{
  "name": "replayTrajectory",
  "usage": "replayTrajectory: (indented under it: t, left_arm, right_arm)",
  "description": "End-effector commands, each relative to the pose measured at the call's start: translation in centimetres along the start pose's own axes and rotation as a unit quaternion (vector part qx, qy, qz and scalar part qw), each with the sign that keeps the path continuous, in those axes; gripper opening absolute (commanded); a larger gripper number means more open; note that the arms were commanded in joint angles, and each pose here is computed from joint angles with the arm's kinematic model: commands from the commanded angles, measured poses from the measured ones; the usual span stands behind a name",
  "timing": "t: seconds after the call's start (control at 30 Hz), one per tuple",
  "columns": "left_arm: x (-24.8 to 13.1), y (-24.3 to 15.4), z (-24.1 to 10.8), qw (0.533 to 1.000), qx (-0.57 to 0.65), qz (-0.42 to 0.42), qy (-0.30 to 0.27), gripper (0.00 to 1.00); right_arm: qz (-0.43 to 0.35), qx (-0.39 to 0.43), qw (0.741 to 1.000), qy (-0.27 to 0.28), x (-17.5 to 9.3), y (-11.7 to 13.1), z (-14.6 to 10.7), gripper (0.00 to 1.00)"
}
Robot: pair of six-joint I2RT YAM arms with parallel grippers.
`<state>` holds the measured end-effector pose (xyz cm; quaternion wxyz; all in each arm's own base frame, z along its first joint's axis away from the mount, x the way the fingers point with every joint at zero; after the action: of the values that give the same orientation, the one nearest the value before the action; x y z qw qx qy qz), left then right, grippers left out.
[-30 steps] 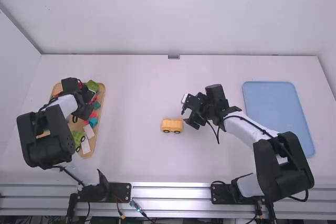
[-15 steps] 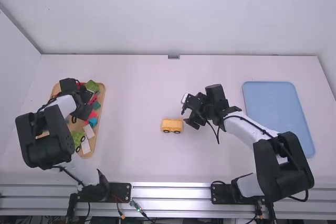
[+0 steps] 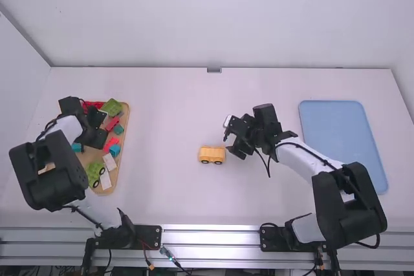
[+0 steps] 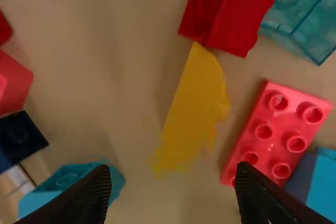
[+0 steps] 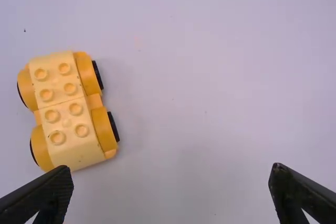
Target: Assemble lego blocks to make yellow taxi
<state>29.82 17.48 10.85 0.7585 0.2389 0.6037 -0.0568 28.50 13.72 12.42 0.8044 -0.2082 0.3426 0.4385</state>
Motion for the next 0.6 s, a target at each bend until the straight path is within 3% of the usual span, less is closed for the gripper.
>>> replayTrajectory:
  t: [0.0,0.4,0.57]
  left_arm:
    - [-0.1,0.2,0.8,1.000,0.012,-0.012,-0.019,0.66]
    - [0.4,0.2,0.8,0.999,0.037,-0.036,-0.015,0.72]
    - [2.1,0.3,0.5,0.998,0.024,-0.057,-0.015,0.66]
  right_arm:
    - [-0.010,-0.008,1.000,-0.021,-0.8,-0.4,1.5,0.99]
    - [-0.006,-0.006,1.000,-0.017,-0.7,-0.3,1.3,0.99]
    - [-0.006,-0.006,1.000,-0.018,-0.7,-0.3,1.3,0.99]
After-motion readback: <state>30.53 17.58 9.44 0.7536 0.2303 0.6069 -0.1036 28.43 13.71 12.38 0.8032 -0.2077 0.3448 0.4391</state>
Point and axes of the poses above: each hand's point on the last joint's axis, 136 mm out from that joint toward the fingers, its own x axis out along the fingers, its own y axis along the line the jaws close on, z = x × y, the point moved 9 cm from there along -x, back along the fingers, and after that the axes turned 14 degrees about x, right-handed, at the moved point
